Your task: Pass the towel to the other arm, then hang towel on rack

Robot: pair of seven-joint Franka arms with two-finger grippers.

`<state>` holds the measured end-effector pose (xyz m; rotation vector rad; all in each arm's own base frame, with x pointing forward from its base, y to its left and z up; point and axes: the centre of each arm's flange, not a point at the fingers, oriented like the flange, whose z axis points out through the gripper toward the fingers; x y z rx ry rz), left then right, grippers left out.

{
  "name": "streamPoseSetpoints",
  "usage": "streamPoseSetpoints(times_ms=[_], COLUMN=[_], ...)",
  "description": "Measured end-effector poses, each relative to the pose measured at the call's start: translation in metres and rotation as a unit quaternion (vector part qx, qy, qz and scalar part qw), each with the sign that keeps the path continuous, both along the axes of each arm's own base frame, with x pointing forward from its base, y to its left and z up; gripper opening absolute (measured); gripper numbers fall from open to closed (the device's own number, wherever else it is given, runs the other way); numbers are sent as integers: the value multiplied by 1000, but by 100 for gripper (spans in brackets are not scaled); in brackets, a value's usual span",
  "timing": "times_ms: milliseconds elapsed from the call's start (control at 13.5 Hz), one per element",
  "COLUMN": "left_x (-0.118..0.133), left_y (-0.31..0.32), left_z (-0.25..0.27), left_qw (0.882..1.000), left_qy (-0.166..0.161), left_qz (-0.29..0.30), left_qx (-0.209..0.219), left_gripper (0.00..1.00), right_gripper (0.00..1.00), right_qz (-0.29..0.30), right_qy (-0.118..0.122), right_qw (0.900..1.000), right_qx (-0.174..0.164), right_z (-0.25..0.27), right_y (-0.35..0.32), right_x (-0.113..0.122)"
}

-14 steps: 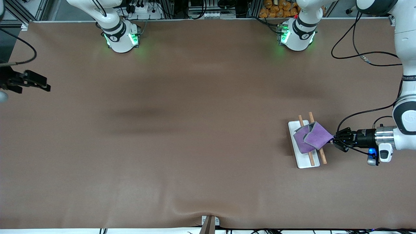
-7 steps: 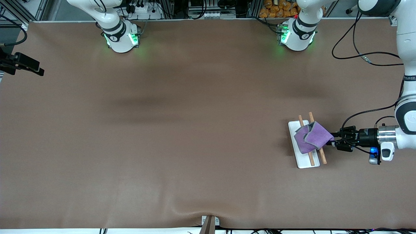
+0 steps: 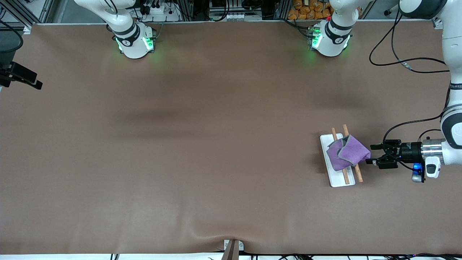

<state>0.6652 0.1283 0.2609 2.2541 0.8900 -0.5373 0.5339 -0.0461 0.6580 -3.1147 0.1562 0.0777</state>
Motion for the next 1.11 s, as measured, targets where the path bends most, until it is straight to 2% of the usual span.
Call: streamPoseSetpoints(times_ms=[222, 593, 889, 1111], left_x=[0, -7, -23, -38], left_y=[-1, -8, -28, -62], left_z=[12, 95, 182, 245], left_qw=[1000, 999, 990, 972], left_qy=[1, -22, -54, -83], left_qz=[-10, -42, -103, -153], left_qx=[-8, -4, 77, 157], left_gripper=[100, 100, 100, 100], right_gripper=[100, 100, 100, 100], right_qz=[0, 0, 1, 1], right_qy=[2, 7, 6, 4], right_qw=[1000, 1000, 1000, 1000], right_qx=[0, 1, 0, 0], right_z=[0, -1, -1, -1], right_y=[0, 0, 1, 1], right_x=[-1, -2, -1, -1])
